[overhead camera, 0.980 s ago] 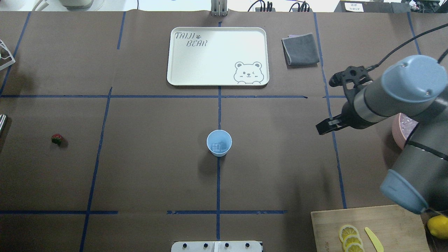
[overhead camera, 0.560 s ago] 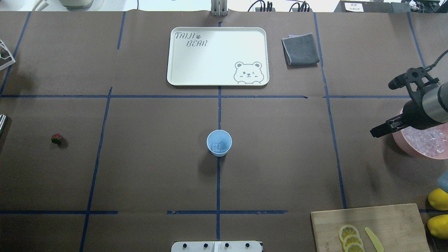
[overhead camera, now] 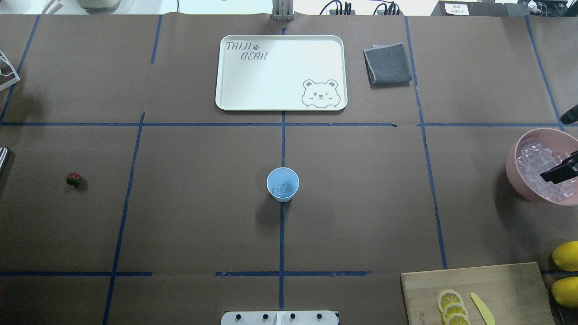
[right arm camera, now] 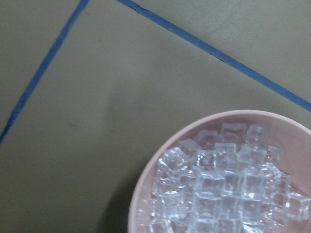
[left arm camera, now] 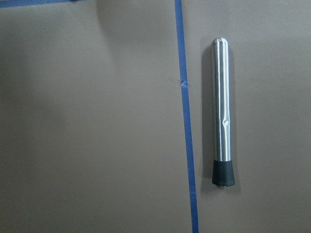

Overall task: Mash ice and strawberries in cup
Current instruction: 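Lower the right gripper into the bowl and grasp a third ice cube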

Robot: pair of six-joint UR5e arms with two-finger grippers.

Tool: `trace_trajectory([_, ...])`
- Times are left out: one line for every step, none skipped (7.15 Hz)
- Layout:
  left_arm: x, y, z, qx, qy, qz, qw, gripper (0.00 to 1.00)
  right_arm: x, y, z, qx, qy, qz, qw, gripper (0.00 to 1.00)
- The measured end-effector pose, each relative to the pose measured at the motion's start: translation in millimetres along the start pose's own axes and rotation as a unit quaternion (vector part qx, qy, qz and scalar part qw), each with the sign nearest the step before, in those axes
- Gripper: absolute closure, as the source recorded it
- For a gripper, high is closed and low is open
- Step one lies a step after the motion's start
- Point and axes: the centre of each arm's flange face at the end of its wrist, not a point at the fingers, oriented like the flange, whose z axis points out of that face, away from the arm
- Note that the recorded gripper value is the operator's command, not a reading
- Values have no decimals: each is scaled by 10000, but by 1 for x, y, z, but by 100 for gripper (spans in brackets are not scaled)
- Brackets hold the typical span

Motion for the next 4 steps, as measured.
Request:
trace_trajectory([0,0,0,1,0,3,10000,0,16,8,12,-126,41,-32,9999,4])
trace_trajectory([0,0,0,3,0,4,10000,0,27,12,23,-237,61,-13,9997,6])
trace_trajectory([1,0,-1,7,-1,6,10000,0,33,15,31,-316,69,31,9995,8])
trace_trajectory([1,0,-1,9,-1,9,10000,0,37,17,36,-369,67,75,9993,10])
